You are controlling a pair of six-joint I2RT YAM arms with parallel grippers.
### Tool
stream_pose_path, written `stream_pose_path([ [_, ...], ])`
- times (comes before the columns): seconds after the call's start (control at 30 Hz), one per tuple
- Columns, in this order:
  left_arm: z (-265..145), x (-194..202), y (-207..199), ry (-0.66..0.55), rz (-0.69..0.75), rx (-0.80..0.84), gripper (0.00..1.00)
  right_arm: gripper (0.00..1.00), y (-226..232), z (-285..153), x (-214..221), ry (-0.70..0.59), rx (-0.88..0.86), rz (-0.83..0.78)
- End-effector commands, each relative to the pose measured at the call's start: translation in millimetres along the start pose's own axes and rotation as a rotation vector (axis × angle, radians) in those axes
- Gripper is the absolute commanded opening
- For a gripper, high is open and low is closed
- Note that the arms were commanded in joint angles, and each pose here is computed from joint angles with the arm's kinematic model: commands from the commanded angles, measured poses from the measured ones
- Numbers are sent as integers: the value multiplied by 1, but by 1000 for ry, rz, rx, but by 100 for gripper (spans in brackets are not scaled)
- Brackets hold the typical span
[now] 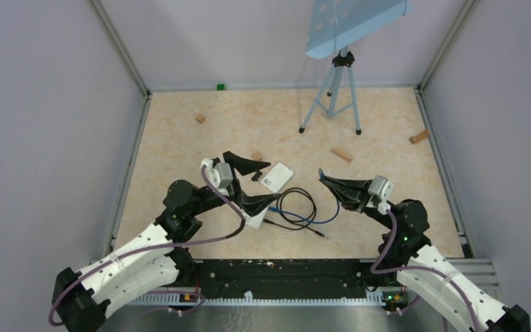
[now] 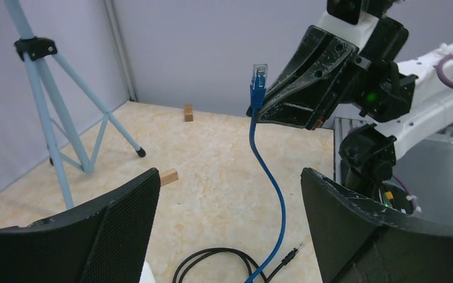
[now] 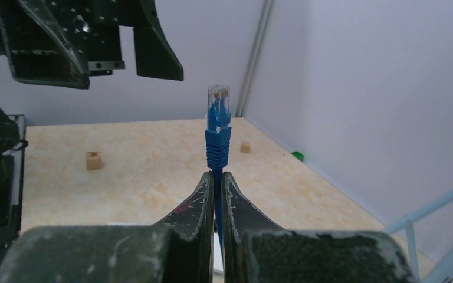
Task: Insert the plug into the switch port
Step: Pick up the connector from the center of the board.
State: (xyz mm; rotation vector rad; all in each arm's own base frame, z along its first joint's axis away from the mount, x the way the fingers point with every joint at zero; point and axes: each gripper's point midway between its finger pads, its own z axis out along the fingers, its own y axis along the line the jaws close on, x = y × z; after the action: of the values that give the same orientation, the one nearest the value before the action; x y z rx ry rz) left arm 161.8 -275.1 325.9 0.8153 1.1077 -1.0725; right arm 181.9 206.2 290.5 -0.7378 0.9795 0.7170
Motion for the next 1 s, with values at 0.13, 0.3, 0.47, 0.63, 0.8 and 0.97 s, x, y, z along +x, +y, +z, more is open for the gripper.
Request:
stream_pose_path([
  [0.13,10,-15,-31,-139,251,249,95,0,46,5,-50,-222,-264,-20],
  [0.3,22,-13,-37,-140,323,318,93,0,69,14,-40,-180,-396,-10],
  [0.47,22,-8,-57,-116,394,481,81,0,85,19,-35,-125,-510,59],
  [0.63,17,3,-72,-67,403,607,72,0,88,20,-29,-82,-520,103],
  [0.8,17,15,-79,-26,390,677,64,0,93,21,-28,-63,-545,128],
  [0.97,21,20,-84,-6,370,735,53,0,98,22,-23,-40,-580,129],
])
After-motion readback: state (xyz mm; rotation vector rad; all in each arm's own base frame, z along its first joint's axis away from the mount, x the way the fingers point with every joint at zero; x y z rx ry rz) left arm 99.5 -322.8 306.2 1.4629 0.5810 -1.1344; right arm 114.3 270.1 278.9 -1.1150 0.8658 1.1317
